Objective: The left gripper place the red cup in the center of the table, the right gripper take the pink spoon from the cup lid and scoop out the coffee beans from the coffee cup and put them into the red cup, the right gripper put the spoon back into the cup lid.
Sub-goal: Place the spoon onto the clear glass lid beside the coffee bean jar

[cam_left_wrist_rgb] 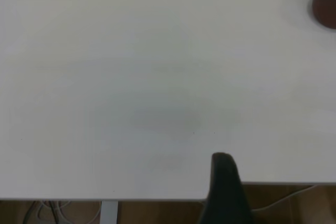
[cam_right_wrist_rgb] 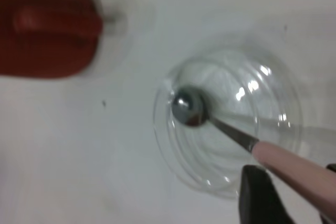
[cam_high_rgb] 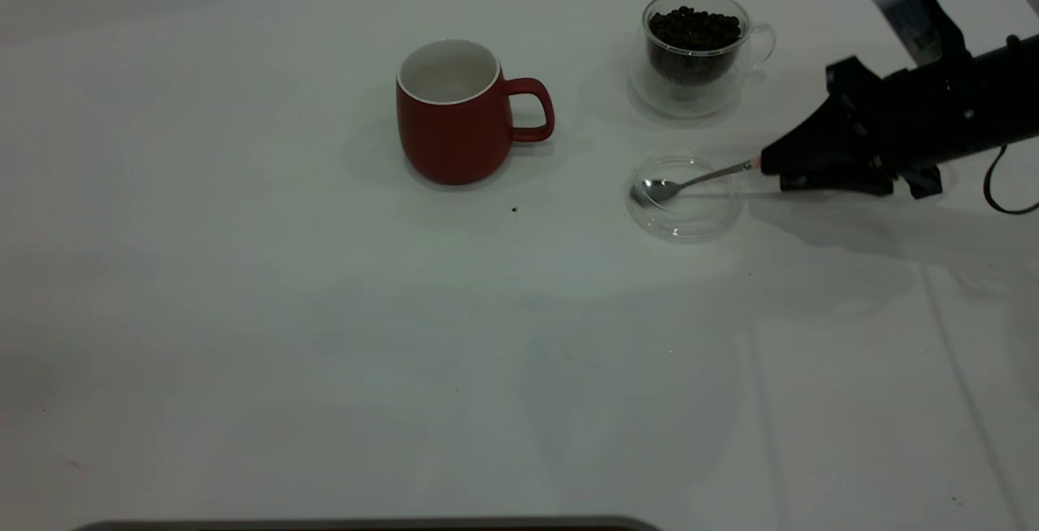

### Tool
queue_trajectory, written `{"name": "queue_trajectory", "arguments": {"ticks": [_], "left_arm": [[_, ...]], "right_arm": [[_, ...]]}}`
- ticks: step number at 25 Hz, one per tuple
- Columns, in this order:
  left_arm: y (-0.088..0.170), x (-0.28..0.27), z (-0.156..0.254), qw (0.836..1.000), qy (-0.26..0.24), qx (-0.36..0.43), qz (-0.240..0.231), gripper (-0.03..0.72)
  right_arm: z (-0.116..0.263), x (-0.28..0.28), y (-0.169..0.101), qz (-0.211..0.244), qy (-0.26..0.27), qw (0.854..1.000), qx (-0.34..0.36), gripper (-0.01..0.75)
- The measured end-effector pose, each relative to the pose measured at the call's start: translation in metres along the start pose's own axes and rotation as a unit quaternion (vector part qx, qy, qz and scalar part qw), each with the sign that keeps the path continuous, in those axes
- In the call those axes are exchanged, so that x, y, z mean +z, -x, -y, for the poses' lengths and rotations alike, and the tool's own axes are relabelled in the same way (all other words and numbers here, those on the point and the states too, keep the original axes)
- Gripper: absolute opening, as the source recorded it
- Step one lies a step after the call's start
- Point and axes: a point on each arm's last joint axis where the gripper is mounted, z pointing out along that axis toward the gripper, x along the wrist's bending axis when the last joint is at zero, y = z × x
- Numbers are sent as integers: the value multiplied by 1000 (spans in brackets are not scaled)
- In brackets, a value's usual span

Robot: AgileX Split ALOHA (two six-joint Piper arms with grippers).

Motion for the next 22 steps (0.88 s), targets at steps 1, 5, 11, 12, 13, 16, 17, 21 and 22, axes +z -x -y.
{"name": "queue_trajectory", "arguments": {"ticks": [1, 5, 11, 12, 13, 16, 17, 21, 22], "left_arm": [[0, 0, 0, 1000, 0, 0, 0, 587], [0, 0, 0, 1000, 0, -1, 0, 587], [0, 0, 0, 1000, 0, -1, 0, 587], [0, 0, 0, 1000, 0, -1, 0, 587], [0, 0, 0, 1000, 0, -1, 0, 587], [0, 0, 0, 1000, 0, -1, 0, 587], [0, 0, 0, 1000, 0, -1, 0, 587], [0, 0, 0, 1000, 0, -1, 0, 587], [0, 0, 0, 1000, 0, -1, 0, 587]], "right_arm": [[1, 1, 0, 2, -7, 1000, -7, 358], [3, 2, -1, 4, -13, 1000, -14, 453], [2, 2, 1, 16, -8, 999, -36, 551], [1, 2, 2, 20, -3, 999, -40, 563], [-1, 2, 3, 25, 3, 999, -41, 571], [-4, 2, 5, 40, 21, 998, -48, 582], [-5, 2, 6, 43, 25, 997, -51, 584], [-8, 1, 6, 46, 40, 996, -61, 585], [-8, 1, 6, 47, 45, 996, -63, 585]]}}
